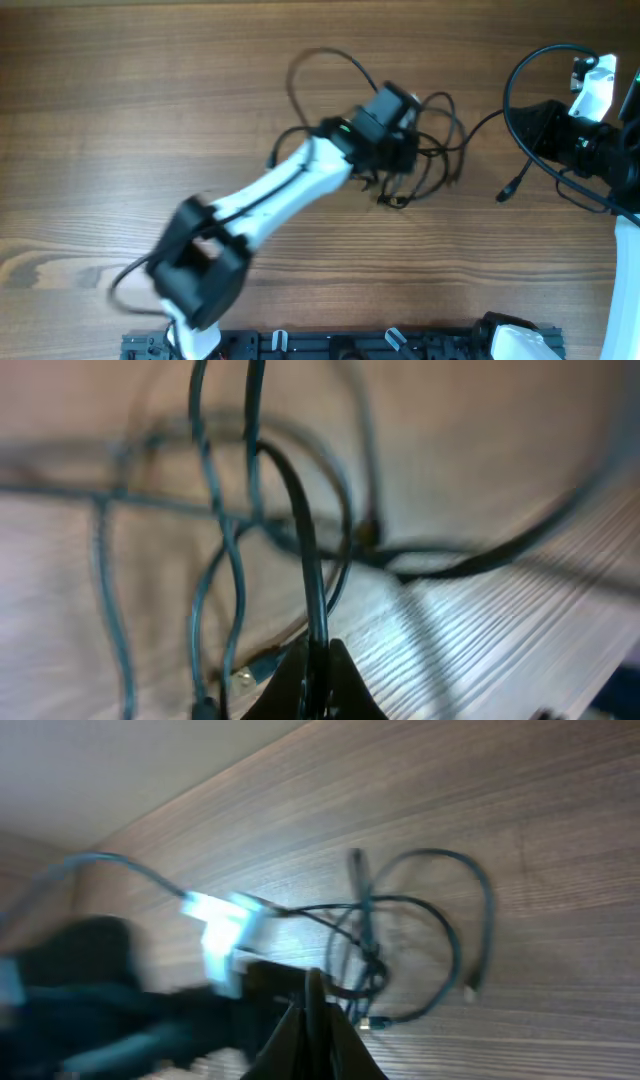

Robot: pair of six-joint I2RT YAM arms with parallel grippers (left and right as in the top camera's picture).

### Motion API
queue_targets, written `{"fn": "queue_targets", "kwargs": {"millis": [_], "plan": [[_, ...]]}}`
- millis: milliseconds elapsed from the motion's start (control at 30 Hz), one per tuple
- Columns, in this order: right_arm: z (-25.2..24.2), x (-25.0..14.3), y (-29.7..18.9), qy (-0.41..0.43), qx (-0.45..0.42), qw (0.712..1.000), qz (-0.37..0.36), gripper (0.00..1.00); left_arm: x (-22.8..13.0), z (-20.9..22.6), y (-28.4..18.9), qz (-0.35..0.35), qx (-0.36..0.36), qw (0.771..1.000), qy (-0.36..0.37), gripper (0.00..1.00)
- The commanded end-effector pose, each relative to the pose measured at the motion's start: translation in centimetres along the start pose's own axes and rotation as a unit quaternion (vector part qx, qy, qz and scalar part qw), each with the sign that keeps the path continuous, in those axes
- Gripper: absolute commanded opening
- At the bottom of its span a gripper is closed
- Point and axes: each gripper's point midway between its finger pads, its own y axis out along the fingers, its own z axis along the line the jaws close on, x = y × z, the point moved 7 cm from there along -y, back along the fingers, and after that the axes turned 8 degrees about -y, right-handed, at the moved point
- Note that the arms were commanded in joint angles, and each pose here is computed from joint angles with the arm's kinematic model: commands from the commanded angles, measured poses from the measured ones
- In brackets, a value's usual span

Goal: Untangle cables

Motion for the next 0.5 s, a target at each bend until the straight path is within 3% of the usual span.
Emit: {"fn": "queue_targets", "kwargs": {"millis": [0, 167, 300, 400, 467], "plan": [[-0.9, 0.5, 0.5, 0.029, -0.033, 0.999, 0.004, 0.08, 3.3, -2.2, -10.1, -0.117, -0.049, 0.992, -0.001, 0.04], [-3.0, 0.7, 3.2, 0.083, -0.057, 0.994, 0.043, 0.08, 3.9, -3.2, -17.6, -0.19, -0.088, 0.978, 0.007, 0.04], [-4.8, 0.6, 6.4, 0.109, -0.063, 0.988, 0.088, 0.09, 4.0, -3.2, -20.3, -0.218, -0.098, 0.971, 0.007, 0.04], [-6.3, 0.7, 8.9, 0.117, -0.065, 0.985, 0.109, 0.33, 4.4, -3.6, -22.5, -0.251, -0.118, 0.961, 0.009, 0.04], [-7.1, 1.0, 10.4, 0.112, -0.063, 0.985, 0.114, 0.55, 4.6, -4.5, -24.0, -0.271, -0.149, 0.951, 0.002, 0.04]]}}
